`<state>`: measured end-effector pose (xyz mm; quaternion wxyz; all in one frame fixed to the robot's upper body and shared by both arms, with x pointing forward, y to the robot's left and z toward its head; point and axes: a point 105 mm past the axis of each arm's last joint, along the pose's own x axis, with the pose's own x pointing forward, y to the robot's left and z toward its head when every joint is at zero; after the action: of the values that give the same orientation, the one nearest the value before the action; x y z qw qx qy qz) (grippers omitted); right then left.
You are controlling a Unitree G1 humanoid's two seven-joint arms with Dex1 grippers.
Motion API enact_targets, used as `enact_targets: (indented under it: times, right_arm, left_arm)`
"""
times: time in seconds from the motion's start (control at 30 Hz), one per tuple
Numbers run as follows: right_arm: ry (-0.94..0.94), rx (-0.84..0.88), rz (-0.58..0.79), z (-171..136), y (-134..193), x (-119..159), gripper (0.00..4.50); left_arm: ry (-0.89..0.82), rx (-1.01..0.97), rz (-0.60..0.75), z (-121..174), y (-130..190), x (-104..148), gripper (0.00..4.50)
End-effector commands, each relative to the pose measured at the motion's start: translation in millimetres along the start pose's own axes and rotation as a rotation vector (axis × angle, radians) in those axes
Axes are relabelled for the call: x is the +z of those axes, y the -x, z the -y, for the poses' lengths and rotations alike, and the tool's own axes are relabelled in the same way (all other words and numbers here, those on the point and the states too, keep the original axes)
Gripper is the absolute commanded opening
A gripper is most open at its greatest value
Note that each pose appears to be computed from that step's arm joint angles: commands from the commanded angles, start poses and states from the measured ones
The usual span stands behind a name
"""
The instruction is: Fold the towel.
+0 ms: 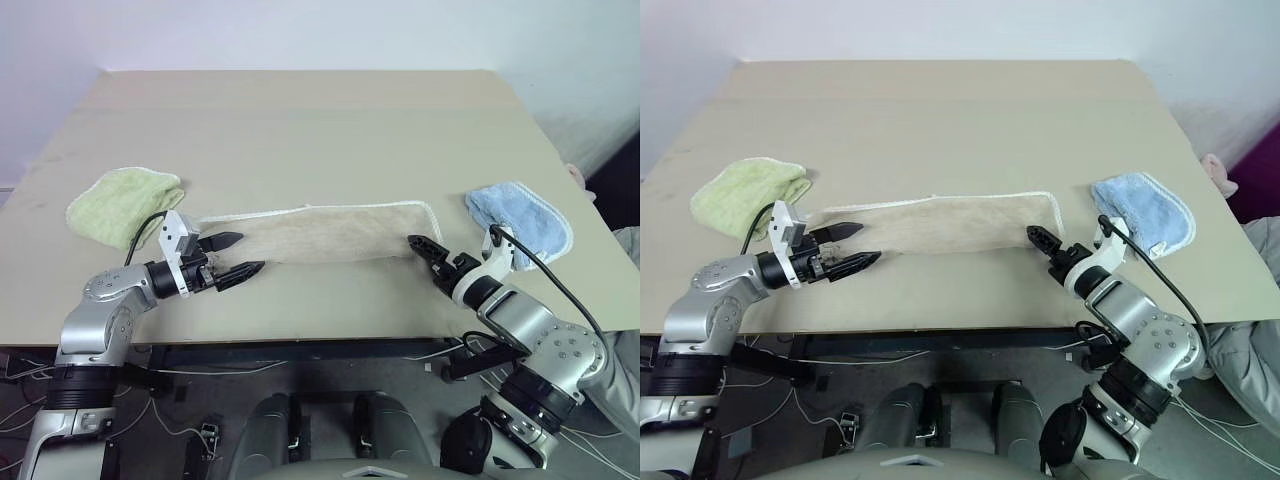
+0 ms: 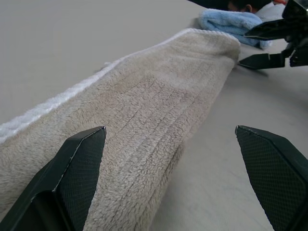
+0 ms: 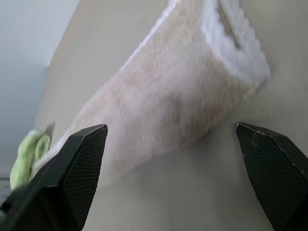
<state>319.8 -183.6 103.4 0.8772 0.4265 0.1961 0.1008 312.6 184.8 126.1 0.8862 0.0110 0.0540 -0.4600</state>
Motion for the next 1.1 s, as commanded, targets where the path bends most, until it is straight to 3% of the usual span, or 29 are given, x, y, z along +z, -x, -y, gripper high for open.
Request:
enact_targets:
  times: [0.03, 0.1, 0.2, 0.53, 0.7, 0.9, 1.1]
  right_arm:
    - [-0.060, -0.110, 0.016, 22, -8, 1, 4.49]
    - [-0.081, -0.117, 0.038, 23, -13, 5, 4.31]
    - [-0.093, -0.113, 0.050, 22, -17, 8, 3.54]
    - [-0.121, -0.110, 0.107, 20, -17, 15, 0.01]
    - [-0.093, -0.088, 0.185, 17, -9, 36, 0.01]
    - [0.035, -0.091, 0.296, 15, 19, 84, 0.01]
    - [0.316, -0.055, 0.244, -15, 26, 100, 0.01]
  left_arm:
    - [-0.043, -0.033, 0.024, 9, -4, 9, 4.50]
    - [-0.041, -0.035, 0.025, 11, -5, 8, 4.50]
    - [-0.039, -0.034, 0.027, 12, -5, 8, 4.50]
    - [-0.035, -0.017, 0.033, 15, -6, 3, 4.50]
    - [-0.032, -0.013, 0.032, 15, -8, 1, 4.50]
    - [-0.028, -0.011, 0.030, 15, -9, -1, 4.50]
    - [-0.025, -0.013, 0.026, 15, -11, -4, 4.50]
